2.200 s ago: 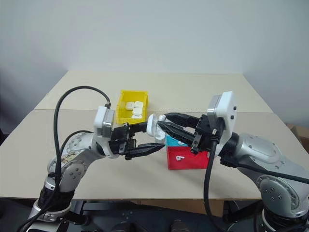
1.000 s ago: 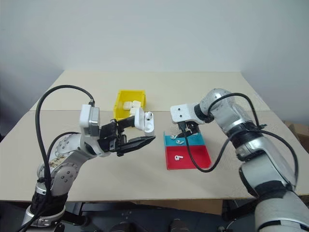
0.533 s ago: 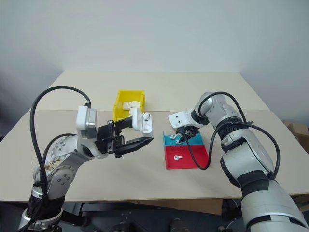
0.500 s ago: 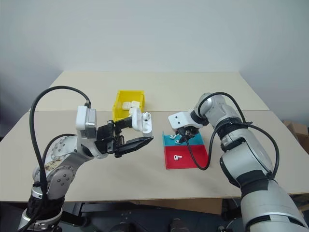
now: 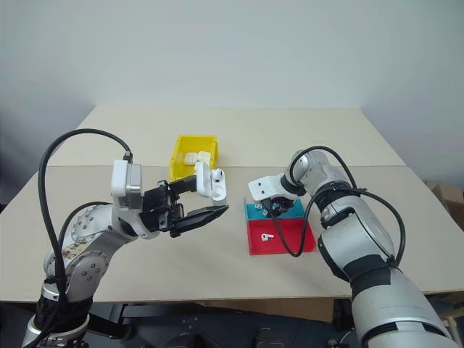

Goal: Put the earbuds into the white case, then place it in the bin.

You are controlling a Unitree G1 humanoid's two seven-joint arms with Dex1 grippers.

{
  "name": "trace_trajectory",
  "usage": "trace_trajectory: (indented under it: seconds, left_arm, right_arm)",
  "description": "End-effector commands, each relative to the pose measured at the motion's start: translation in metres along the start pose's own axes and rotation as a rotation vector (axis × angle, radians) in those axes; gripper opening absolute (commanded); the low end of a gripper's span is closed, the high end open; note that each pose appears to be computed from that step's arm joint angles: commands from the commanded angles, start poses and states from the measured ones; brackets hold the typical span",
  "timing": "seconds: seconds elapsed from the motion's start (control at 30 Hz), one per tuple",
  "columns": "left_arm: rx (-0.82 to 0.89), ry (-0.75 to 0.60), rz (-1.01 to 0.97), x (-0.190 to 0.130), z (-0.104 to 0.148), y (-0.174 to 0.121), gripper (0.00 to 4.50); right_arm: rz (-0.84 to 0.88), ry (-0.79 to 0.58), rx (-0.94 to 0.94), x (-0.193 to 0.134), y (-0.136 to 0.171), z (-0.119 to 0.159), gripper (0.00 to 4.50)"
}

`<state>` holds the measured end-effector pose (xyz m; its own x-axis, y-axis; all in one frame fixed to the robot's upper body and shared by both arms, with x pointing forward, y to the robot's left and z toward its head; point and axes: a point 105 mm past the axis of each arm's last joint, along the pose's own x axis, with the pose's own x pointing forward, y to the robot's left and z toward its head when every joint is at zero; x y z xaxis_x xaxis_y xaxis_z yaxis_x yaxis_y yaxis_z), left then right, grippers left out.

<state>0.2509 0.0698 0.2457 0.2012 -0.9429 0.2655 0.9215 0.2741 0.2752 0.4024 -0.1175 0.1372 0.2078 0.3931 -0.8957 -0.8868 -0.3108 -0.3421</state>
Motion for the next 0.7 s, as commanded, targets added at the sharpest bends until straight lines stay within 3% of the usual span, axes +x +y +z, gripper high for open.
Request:
trace_trajectory:
  seconds: [0.03,0.1,0.17,0.3,0.53,0.7]
  left_arm:
    - [0.068,-0.035,-0.005,0.000,0.014,-0.004,2.73]
    - [0.069,-0.035,-0.004,0.000,0.014,-0.004,2.73]
    - [0.070,-0.033,-0.003,0.000,0.014,-0.004,2.73]
    - [0.070,-0.031,-0.003,0.000,0.015,-0.005,2.73]
    - [0.065,-0.027,-0.010,0.000,0.015,-0.006,2.73]
    - [0.043,-0.039,-0.043,0.004,0.013,-0.007,2.73]
  right_arm:
    - [-0.022,0.001,-0.030,-0.005,-0.005,0.004,2.30]
    - [-0.022,-0.002,-0.024,-0.003,-0.005,0.004,2.30]
    - [-0.015,0.003,-0.024,0.000,-0.003,0.003,1.92]
    - [-0.010,-0.002,-0.017,0.004,-0.001,0.002,0.67]
    - [-0.028,-0.007,-0.001,0.005,-0.001,0.000,0.61]
    - [-0.120,-0.032,0.040,-0.020,-0.014,-0.003,0.61]
